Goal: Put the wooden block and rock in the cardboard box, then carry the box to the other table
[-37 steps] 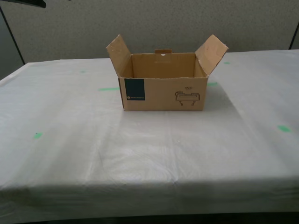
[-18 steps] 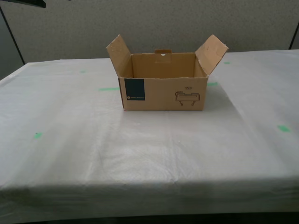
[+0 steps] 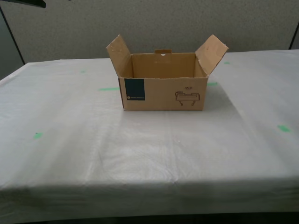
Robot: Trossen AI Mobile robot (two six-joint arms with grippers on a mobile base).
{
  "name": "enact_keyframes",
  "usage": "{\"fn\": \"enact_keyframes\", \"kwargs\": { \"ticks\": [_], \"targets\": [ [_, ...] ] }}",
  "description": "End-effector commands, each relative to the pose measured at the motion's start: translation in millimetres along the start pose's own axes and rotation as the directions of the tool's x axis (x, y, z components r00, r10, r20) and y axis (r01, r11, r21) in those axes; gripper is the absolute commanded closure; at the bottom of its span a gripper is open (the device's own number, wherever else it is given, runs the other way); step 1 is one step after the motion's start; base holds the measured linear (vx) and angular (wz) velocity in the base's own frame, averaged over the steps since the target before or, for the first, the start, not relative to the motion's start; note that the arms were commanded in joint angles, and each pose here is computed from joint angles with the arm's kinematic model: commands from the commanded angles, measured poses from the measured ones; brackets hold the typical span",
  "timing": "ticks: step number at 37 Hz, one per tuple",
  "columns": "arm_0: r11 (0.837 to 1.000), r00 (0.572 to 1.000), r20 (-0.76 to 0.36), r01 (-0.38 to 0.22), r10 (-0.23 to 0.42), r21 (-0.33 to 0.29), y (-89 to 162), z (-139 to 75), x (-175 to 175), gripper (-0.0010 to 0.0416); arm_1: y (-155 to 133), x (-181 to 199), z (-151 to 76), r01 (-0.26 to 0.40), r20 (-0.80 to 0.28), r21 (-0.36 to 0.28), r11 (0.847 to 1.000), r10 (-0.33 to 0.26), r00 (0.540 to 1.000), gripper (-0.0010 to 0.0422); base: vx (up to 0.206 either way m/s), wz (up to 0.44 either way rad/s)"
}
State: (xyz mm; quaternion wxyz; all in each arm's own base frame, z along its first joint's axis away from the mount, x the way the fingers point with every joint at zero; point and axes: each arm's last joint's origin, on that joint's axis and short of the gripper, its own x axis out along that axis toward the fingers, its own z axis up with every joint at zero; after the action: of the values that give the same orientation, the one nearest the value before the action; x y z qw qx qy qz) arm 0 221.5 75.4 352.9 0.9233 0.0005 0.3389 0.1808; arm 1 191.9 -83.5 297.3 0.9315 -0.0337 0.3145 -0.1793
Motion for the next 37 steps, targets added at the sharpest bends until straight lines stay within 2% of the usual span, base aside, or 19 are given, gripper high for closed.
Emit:
{"fn": "enact_keyframes", "kwargs": {
  "ticks": [1, 37],
  "targets": [
    [1.0, 1.0, 0.001, 0.004, -0.004, -0.002, -0.1, 0.3, -0.1, 0.0017, 0.0, 0.0, 0.3, -0.001, 0.003, 0.001, 1.0, 0.001, 1.0, 0.0108, 0.0, 0.0],
    [1.0, 1.0, 0.001, 0.004, -0.004, -0.002, -0.1, 0.3, -0.1, 0.0016, 0.0, 0.0, 0.3, -0.001, 0.003, 0.002, 1.0, 0.001, 1.0, 0.0108, 0.0, 0.0]
  ]
}}
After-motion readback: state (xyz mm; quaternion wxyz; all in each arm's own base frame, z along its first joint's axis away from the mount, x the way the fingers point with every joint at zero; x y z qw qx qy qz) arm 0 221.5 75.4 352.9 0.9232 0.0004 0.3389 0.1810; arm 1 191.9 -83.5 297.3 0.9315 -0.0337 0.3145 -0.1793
